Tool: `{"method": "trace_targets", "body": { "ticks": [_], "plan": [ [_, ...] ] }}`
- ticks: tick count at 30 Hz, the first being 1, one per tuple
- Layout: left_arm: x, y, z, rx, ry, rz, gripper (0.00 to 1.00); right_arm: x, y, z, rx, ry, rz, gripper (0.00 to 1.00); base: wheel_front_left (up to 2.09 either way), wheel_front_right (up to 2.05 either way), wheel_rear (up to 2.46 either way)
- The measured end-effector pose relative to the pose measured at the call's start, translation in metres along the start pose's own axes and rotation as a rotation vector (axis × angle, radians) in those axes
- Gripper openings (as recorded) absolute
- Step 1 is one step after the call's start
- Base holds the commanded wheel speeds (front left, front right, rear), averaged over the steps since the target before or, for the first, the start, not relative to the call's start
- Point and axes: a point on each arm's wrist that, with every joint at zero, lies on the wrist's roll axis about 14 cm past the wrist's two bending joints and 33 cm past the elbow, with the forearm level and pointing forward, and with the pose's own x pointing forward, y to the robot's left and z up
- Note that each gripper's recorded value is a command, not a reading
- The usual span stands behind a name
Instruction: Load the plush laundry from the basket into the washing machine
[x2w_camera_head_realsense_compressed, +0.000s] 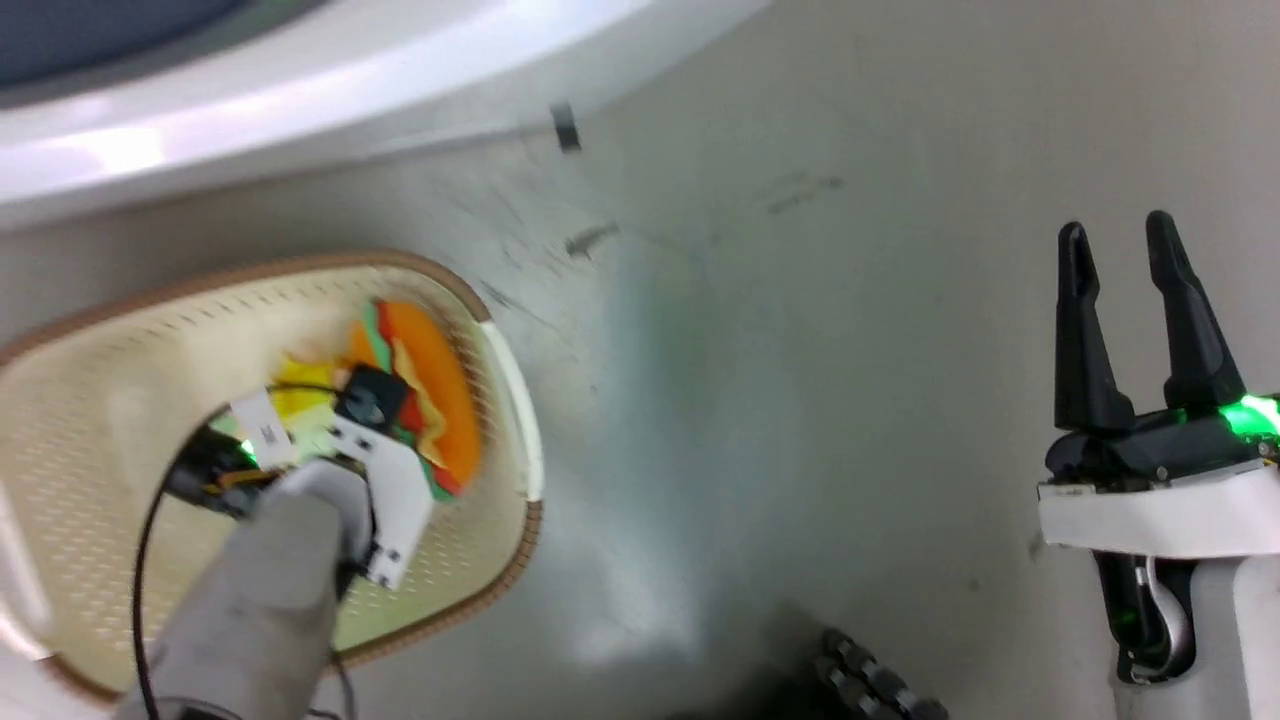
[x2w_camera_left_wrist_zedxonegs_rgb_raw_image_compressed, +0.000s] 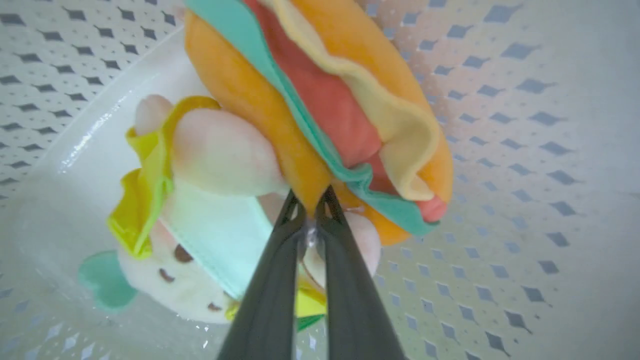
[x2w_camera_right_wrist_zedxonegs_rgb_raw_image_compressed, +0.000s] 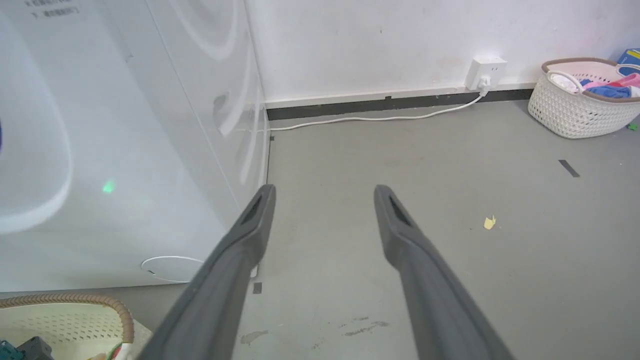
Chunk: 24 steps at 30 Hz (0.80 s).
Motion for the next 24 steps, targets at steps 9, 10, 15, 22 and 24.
{"method": "trace_targets", "body": {
  "ticks": [9,10,15,22,24],
  "plan": [
    [-0.08,0.002,0.04,-0.067,-0.262,0.094,0.0,-0.02,0.012,0.039,0.035,-0.097,0.039,1.0,0.0,0.0,0.0],
    [-0.089,0.002,0.043,-0.08,-0.291,0.103,0.0,-0.022,0.014,0.042,0.033,-0.103,0.047,1.0,0.0,0.0,0.0],
    [-0.133,-0.005,0.054,-0.133,-0.416,0.141,0.0,-0.035,0.023,0.06,0.049,-0.149,0.077,1.0,0.0,0.0,0.0],
    [-0.203,-0.001,0.069,-0.193,-0.634,0.241,0.0,-0.053,0.04,0.084,0.087,-0.215,0.138,1.0,0.0,0.0,0.0],
    [-0.224,0.001,0.074,-0.212,-0.709,0.275,0.0,-0.056,0.046,0.09,0.097,-0.233,0.158,1.0,0.0,0.0,0.0]
  ]
}}
